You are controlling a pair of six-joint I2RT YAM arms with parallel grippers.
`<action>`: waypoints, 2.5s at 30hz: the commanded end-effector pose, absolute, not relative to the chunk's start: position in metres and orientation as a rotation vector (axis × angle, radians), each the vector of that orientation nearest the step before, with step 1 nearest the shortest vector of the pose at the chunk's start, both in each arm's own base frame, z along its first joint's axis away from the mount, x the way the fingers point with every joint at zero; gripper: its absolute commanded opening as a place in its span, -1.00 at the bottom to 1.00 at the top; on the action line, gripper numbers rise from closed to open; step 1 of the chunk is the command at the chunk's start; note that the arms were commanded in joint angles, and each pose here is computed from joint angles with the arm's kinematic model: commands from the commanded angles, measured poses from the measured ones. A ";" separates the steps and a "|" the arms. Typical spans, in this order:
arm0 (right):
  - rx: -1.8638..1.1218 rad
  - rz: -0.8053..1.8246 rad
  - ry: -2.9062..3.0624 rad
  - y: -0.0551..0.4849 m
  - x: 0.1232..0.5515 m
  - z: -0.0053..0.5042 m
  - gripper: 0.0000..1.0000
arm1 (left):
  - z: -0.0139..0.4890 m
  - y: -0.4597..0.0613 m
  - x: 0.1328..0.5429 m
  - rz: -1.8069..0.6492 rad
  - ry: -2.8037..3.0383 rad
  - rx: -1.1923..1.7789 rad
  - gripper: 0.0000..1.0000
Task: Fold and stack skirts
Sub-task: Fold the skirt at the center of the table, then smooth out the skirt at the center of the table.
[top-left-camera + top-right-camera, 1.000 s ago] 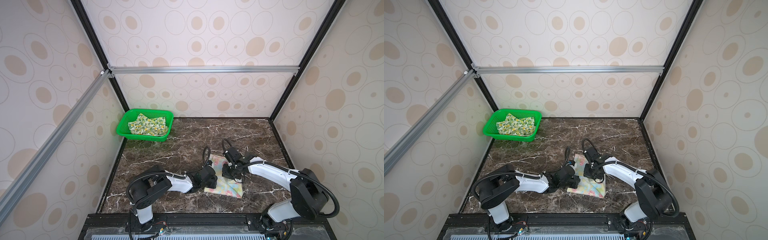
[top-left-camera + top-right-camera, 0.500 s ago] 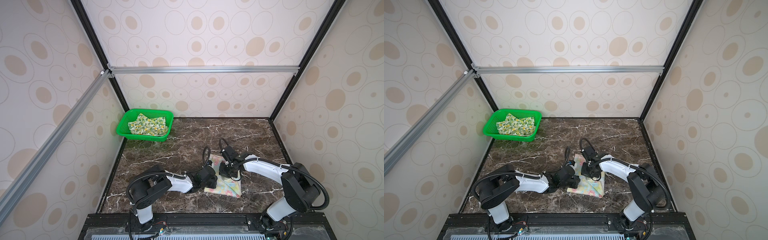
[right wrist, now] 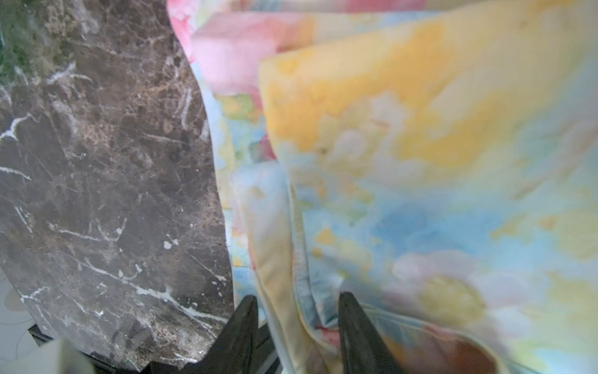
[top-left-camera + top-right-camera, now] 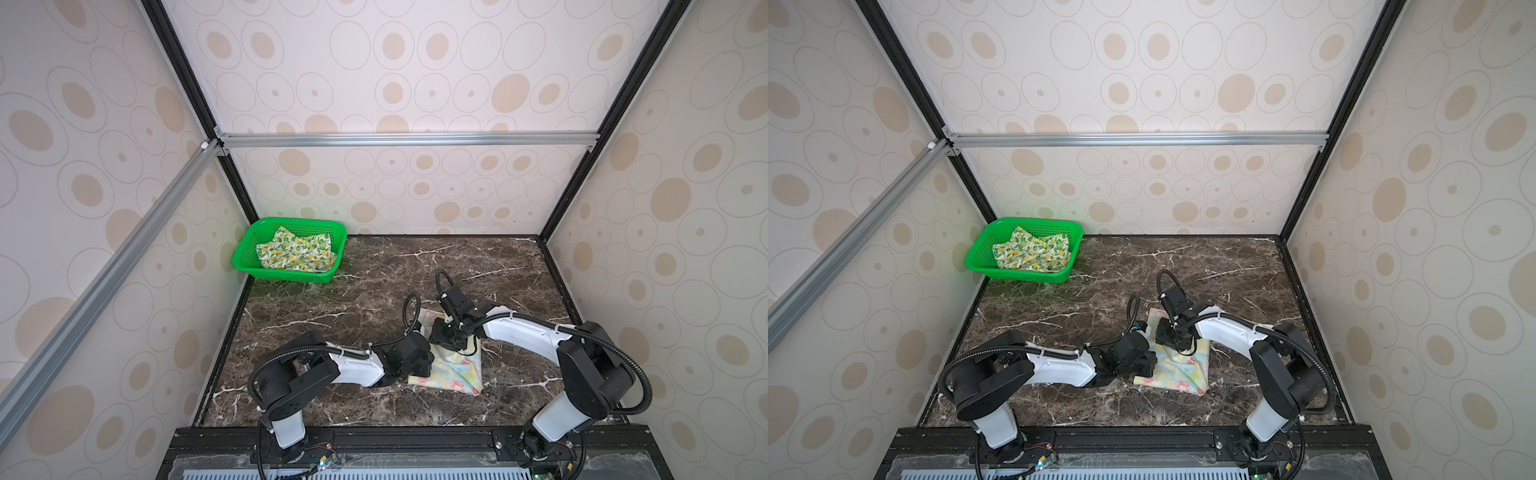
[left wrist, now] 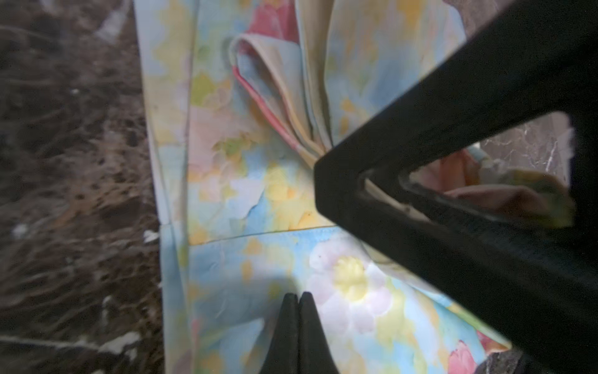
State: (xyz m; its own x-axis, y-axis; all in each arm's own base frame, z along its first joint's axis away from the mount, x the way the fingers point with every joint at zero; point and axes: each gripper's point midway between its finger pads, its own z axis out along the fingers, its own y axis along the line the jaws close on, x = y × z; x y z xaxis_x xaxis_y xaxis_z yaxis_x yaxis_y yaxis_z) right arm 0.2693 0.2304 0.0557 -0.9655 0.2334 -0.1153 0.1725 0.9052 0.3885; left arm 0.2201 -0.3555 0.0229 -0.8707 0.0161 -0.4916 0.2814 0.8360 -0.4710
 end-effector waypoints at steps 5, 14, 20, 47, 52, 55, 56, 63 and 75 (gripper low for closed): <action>0.307 0.737 2.816 0.249 0.276 0.098 -0.06 | 0.017 -0.330 0.220 -0.588 2.581 0.158 -1.00; 0.252 0.672 2.717 0.220 0.268 0.137 0.03 | 0.035 -0.328 0.235 -0.576 2.544 0.127 -1.00; 0.276 0.572 2.740 0.185 0.256 0.107 -0.02 | 0.045 -0.332 0.251 -0.572 2.525 0.125 -1.00; 0.167 0.793 2.789 0.207 0.225 0.079 -0.68 | 0.038 -0.343 0.282 -0.655 2.537 0.068 -1.00; 0.147 0.852 2.807 0.219 0.210 0.080 -0.68 | 0.038 -0.330 0.290 -0.619 2.536 0.051 -1.00; 0.126 0.857 2.821 0.225 0.202 0.079 -0.68 | 0.042 -0.324 0.294 -0.597 2.526 0.044 -1.00; 0.115 0.869 2.825 0.228 0.199 0.079 -0.66 | 0.044 -0.322 0.296 -0.593 2.521 0.043 -1.00; 0.046 0.853 2.804 0.227 0.193 0.103 -0.39 | 0.045 -0.323 0.299 -0.593 2.517 0.053 -1.00; 0.149 0.625 2.704 0.170 0.237 0.103 -0.30 | 0.046 -0.323 0.298 -0.611 2.508 0.057 -1.00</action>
